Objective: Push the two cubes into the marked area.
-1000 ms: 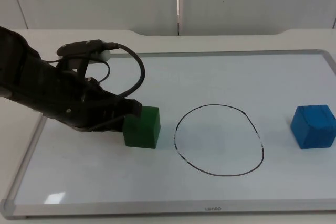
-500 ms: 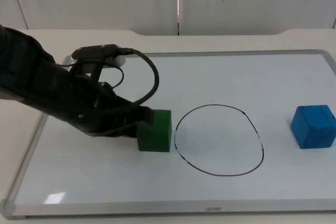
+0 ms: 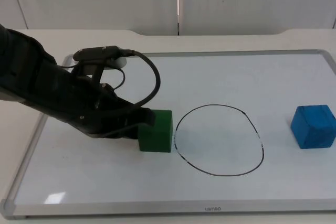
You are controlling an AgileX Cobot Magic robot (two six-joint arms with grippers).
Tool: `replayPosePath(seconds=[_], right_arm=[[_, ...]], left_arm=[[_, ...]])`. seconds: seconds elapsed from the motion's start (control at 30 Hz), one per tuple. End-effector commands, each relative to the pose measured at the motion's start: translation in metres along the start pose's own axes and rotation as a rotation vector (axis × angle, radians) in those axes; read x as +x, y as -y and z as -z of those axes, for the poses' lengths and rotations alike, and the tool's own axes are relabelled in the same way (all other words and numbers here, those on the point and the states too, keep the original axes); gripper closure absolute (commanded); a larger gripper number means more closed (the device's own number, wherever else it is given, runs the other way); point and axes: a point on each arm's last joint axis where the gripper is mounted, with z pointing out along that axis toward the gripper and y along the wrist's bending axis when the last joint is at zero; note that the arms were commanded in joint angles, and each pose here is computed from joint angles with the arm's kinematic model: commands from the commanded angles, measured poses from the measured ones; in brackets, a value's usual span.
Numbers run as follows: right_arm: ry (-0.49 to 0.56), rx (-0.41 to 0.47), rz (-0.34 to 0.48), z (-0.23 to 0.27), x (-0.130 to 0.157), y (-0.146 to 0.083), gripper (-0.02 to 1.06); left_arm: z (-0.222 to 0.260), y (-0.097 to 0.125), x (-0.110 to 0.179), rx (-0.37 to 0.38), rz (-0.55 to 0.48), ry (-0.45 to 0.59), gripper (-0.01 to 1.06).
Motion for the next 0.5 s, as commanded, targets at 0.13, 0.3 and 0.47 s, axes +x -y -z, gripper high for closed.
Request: replayPosePath(seconds=[0.13, 0.3, 0.47], right_arm=[[-0.002, 0.005, 0.007, -0.002, 0.0015, 0.0, -0.01], [-0.002, 0.005, 0.007, -0.002, 0.0015, 0.0, -0.01], [-0.002, 0.005, 0.007, -0.002, 0.0015, 0.0, -0.01]], left_arm=[[-0.0023, 0.0121, 0.0004, 0.028, -0.012, -0.002, 1.05], [-0.0031, 0.0149, 0.0011, 0.031, -0.019, -0.005, 1.05], [-0.0031, 0.0152, 0.0011, 0.034, -0.011, -0.006, 1.05]])
